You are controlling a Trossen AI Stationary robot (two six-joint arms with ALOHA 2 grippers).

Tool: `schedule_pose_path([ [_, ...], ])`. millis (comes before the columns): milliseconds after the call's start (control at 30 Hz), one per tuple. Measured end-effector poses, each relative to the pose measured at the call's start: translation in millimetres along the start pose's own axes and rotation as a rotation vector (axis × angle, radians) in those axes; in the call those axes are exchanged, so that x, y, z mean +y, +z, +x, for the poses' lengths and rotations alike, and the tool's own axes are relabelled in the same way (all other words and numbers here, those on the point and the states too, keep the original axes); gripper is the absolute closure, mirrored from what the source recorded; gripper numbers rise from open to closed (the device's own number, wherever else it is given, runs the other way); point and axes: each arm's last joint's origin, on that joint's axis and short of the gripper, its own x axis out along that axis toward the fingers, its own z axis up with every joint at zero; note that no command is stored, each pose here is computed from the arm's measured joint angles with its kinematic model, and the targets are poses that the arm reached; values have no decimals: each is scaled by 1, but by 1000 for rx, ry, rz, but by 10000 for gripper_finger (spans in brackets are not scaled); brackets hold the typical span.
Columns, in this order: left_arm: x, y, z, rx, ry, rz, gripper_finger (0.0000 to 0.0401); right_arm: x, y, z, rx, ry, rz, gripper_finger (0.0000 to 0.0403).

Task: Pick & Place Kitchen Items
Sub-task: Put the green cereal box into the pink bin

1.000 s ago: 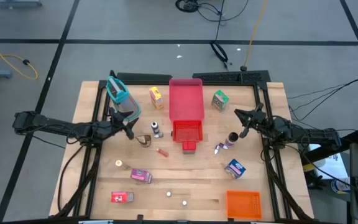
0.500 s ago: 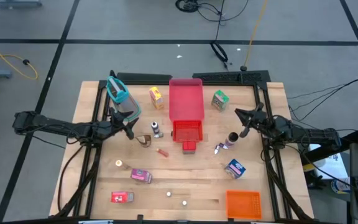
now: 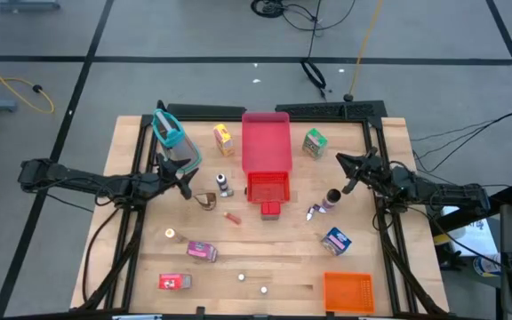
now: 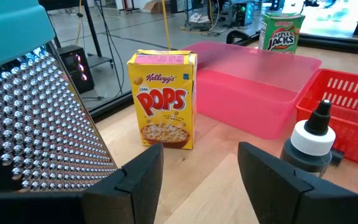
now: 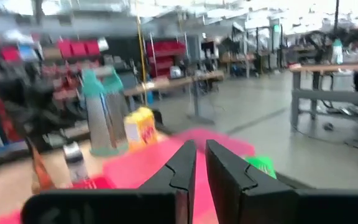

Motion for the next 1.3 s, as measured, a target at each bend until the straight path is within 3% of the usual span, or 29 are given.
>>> schedule_pose_path([
  [267,0,0,0,1,-5,0,192,1,-14,12,138,-56,-38,270],
  [467,0,0,0,1,-5,0,192,0,-15,20,125,-171,-38,187],
  [633,0,0,0,1,-6,0,192,-1,-19,26,144,-207,-28,141],
  [900,0,0,0,1,-6,0,192,-2,-25,35,165,-248,-25,109],
  [1100,0,0,0,1,-8,-3,192,-4,-28,43,171,-278,-46,111],
  [1300,0,1,0,-6,-9,-8,192,-8,-42,50,283,-271,-57,112],
])
